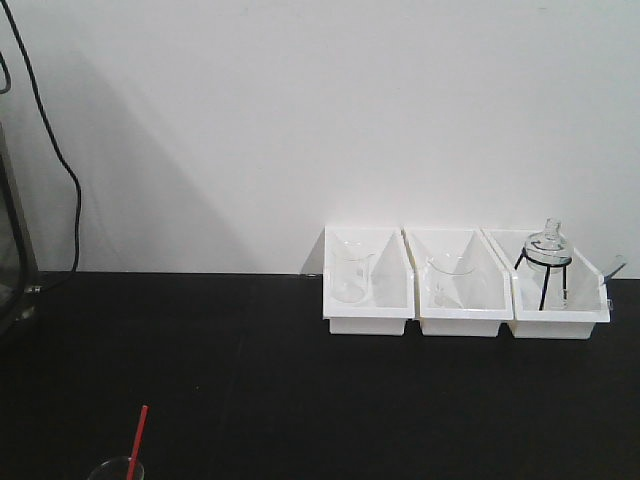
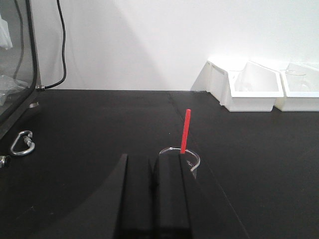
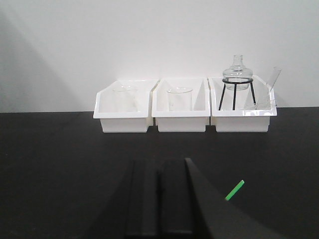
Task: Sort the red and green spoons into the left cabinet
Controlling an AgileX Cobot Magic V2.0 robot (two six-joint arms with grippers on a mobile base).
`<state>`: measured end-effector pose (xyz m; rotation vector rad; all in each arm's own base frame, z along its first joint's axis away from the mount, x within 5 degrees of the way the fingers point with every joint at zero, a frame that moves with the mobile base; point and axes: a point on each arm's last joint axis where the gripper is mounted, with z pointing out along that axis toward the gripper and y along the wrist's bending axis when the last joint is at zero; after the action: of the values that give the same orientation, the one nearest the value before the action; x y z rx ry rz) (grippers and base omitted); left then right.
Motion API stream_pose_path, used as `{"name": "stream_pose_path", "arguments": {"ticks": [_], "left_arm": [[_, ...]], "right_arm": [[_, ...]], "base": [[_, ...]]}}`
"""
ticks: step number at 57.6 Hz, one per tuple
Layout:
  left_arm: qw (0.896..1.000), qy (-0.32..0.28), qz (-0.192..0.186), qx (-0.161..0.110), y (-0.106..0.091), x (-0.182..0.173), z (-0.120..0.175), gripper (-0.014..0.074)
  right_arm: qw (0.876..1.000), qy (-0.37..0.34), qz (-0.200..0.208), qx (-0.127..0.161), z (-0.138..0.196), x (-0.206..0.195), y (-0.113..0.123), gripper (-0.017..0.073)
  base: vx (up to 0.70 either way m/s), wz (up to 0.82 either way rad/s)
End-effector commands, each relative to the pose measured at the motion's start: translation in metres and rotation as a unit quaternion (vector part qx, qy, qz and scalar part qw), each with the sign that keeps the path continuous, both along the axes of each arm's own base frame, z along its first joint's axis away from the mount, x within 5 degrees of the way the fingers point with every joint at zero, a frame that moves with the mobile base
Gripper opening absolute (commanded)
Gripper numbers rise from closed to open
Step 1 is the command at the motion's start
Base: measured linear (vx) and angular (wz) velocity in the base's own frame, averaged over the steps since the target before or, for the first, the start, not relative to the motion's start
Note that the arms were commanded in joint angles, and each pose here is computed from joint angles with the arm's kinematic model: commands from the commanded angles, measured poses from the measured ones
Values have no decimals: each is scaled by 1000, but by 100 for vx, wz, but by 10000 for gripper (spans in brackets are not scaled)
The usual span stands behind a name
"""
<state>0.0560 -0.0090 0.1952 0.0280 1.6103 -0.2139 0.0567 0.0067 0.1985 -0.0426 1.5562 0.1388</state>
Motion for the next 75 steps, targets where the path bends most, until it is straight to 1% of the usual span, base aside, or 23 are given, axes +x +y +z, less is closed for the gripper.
{"name": "stream_pose_path", "arguments": {"ticks": [1,40,47,51,60,64,67,69,72,75], "left_arm": [[999,-38,3,-11,1,0,3,0],[999,-38,3,-11,1,0,3,0],[998,-63,5,-11,1,0,7,0],[998,-68,5,-12,1,0,8,0],[993,-119,9,-21,2,-2,20,0],[989,-141,10,-33,3,-3,24,0],[986,-160,11,-42,3,-4,28,0],[982,-179,11,-53,4,-5,31,0],[977,-201,9,-73,4,-7,38,0],[975,-206,6,-86,4,-9,46,0]], "right_arm": [[999,-42,-5,-3,6,-1,-1,-3],[999,-42,-5,-3,6,-1,-1,-3],[999,-42,-5,-3,6,-1,-1,-3],[999,-44,-5,-3,6,-1,-1,-3],[996,-89,-9,2,14,-2,-2,-3],[992,-126,-12,14,22,-4,-2,-3],[987,-159,-14,30,28,-6,-3,-3],[982,-184,-15,48,33,-7,-4,-3],[976,-205,-15,67,39,-10,-5,-3],[973,-215,-14,78,49,-12,-6,-3]], "base": [[0,0],[0,0],[0,0],[0,0],[0,0],[0,0],[0,0],[0,0],[0,0],[0,0]]}}
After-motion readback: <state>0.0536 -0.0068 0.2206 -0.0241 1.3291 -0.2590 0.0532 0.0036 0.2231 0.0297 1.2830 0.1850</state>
